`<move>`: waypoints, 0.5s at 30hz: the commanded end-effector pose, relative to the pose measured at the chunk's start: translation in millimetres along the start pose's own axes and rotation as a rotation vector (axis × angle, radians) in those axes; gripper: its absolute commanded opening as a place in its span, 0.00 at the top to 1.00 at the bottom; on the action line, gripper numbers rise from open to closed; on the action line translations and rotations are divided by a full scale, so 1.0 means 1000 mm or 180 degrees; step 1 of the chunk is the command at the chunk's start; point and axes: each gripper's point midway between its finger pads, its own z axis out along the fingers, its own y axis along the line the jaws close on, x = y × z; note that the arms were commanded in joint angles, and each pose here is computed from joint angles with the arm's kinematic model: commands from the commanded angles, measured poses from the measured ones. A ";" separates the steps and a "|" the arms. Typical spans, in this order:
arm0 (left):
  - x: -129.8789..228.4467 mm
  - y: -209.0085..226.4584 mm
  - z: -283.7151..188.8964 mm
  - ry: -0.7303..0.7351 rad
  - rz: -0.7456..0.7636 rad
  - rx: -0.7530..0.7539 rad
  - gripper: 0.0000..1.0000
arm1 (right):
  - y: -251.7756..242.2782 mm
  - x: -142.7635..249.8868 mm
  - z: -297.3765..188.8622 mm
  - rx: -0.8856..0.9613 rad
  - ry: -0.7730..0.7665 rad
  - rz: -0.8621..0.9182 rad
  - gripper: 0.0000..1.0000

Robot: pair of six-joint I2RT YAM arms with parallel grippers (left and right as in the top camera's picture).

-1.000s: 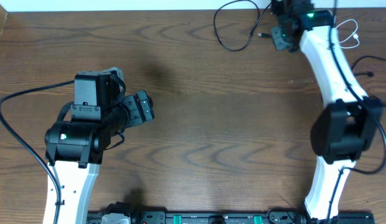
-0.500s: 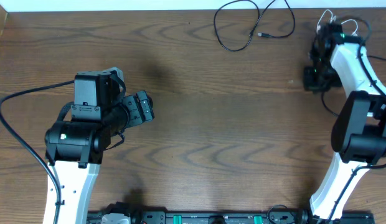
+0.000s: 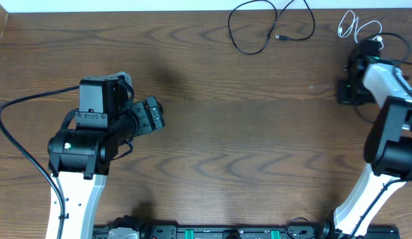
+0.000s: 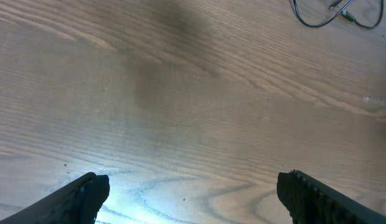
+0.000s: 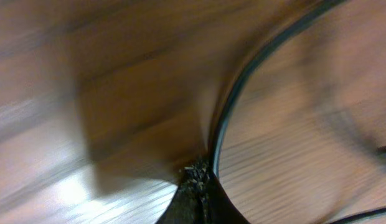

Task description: Untangle cables

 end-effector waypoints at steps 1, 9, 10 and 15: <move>-0.003 0.001 -0.002 -0.0032 0.0019 -0.0018 0.08 | -0.057 0.011 0.026 0.0311 0.0059 0.0225 0.99; -0.003 0.001 -0.002 -0.0032 0.0019 -0.0018 0.08 | -0.164 0.005 0.041 0.0503 -0.0362 0.1057 0.99; -0.003 0.001 -0.002 -0.0031 0.0019 -0.0017 0.08 | -0.175 0.007 0.042 0.0518 -0.0386 0.1131 0.99; -0.003 0.001 -0.002 -0.0031 0.0019 -0.0017 0.08 | -0.242 0.023 0.029 0.0830 -0.0356 0.1396 0.99</move>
